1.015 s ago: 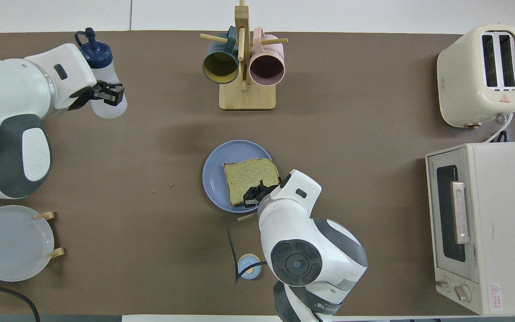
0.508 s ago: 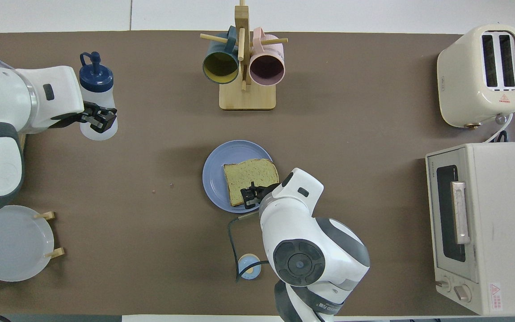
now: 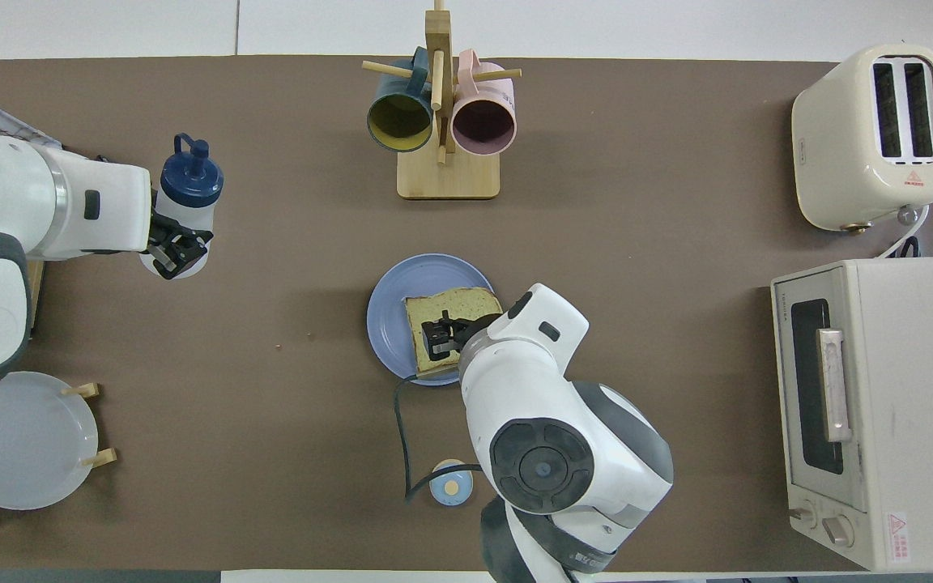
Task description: Put bread on plate and add seasoning
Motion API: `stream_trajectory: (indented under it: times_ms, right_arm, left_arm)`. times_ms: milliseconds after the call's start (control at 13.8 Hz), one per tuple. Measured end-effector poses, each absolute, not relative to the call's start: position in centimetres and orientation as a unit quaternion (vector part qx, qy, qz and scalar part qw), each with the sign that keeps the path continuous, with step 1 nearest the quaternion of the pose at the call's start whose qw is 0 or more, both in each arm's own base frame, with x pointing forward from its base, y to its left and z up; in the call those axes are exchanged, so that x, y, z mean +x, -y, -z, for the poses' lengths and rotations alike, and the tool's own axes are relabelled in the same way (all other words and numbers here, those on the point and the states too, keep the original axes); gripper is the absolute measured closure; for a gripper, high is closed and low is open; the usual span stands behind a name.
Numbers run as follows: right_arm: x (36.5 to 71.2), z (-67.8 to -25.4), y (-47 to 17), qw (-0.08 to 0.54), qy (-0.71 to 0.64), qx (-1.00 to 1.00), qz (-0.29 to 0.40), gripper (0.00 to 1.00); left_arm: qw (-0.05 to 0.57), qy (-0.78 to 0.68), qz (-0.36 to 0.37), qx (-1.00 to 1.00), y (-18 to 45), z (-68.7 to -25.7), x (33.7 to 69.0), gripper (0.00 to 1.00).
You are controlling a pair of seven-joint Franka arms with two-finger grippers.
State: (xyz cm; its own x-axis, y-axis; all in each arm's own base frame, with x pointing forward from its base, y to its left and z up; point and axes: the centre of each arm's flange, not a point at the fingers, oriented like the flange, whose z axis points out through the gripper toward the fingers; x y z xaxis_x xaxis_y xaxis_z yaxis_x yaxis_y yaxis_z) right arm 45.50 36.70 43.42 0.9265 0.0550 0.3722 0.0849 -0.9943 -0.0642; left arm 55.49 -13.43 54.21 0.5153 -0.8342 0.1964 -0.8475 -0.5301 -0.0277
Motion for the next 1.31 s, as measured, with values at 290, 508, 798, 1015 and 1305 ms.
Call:
stream_trajectory:
  times_ms: [290,508,798,1015,1305]
  right_arm:
    - [48.9,-47.2,-35.7,0.119,-0.015,-0.986,0.112,0.0]
    - [50.9,-48.6,-33.1,0.167,-0.068,-0.981,0.079,0.0]
    - [49.5,-51.3,-33.6,0.2,-0.076,-0.975,0.065,0.0]
    - [48.9,-53.8,-33.5,0.233,-0.089,-0.967,0.054,0.0]
    - [49.0,-61.0,-33.9,0.238,-0.062,-0.969,0.027,0.0]
  left_arm:
    - [0.047,0.558,-0.058,0.826,13.3,-54.2,54.1,0.58]
    - [0.053,0.588,-0.045,0.806,14.8,-54.1,53.3,0.58]
    - [0.06,0.611,-0.034,0.788,17.4,-54.3,51.9,0.58]
    - [0.065,0.621,-0.026,0.781,18.4,-54.1,50.9,0.58]
    - [0.073,0.634,-0.013,0.77,18.8,-54.3,49.8,0.58]
